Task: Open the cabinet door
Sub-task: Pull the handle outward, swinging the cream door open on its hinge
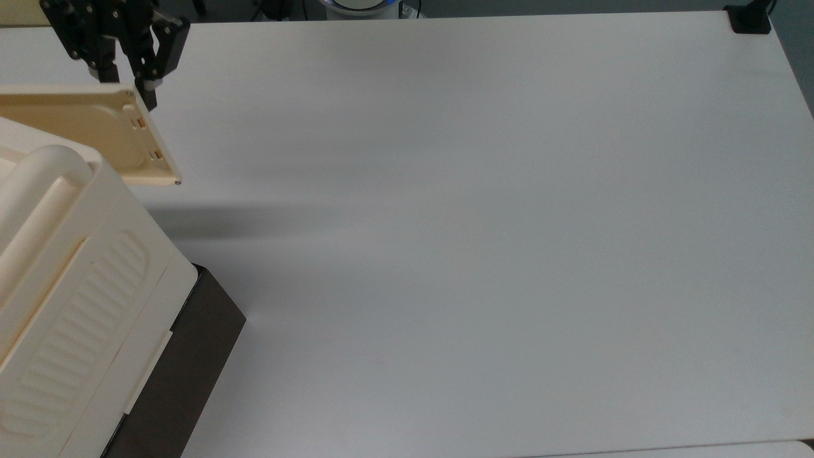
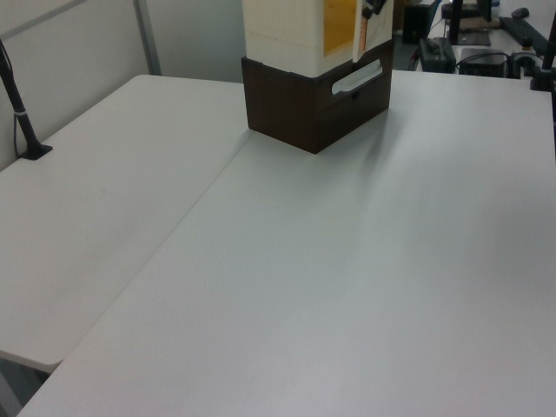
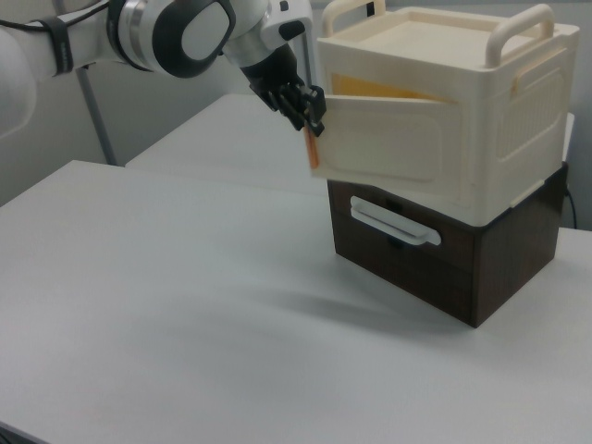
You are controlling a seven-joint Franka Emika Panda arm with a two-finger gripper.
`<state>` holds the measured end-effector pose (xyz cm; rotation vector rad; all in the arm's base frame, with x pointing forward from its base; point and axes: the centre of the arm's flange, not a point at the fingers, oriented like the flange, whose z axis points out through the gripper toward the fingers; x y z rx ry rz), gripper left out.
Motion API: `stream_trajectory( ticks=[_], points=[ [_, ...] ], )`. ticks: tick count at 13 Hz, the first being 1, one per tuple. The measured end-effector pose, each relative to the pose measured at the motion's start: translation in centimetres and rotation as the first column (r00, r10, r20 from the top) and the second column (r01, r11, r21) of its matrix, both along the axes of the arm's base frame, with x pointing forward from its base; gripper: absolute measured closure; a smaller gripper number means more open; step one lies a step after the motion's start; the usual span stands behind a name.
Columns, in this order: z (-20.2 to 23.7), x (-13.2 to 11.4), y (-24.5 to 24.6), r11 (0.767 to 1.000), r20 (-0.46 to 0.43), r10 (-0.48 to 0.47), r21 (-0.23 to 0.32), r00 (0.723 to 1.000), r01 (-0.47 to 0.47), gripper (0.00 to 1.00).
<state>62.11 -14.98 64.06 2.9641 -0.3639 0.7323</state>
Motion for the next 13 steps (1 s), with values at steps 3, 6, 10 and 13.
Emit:
stream_trajectory(
  ticks=[3, 6, 10, 13],
  points=[
    [0.8, -4.6, -3.4, 0.999, -0.073, -0.036, 0.025, 0.997, 0.038, 0.22],
    [1.2, -8.0, -6.7, 0.998, -0.13, -0.047, 0.029, 0.99, 0.051, 0.11],
    [1.7, -13.0, -12.2, 0.994, -0.209, -0.087, 0.041, 0.974, 0.098, 0.0],
    [1.7, -15.7, -16.0, 0.992, -0.221, -0.113, 0.028, 0.969, 0.122, 0.0]
  ],
)
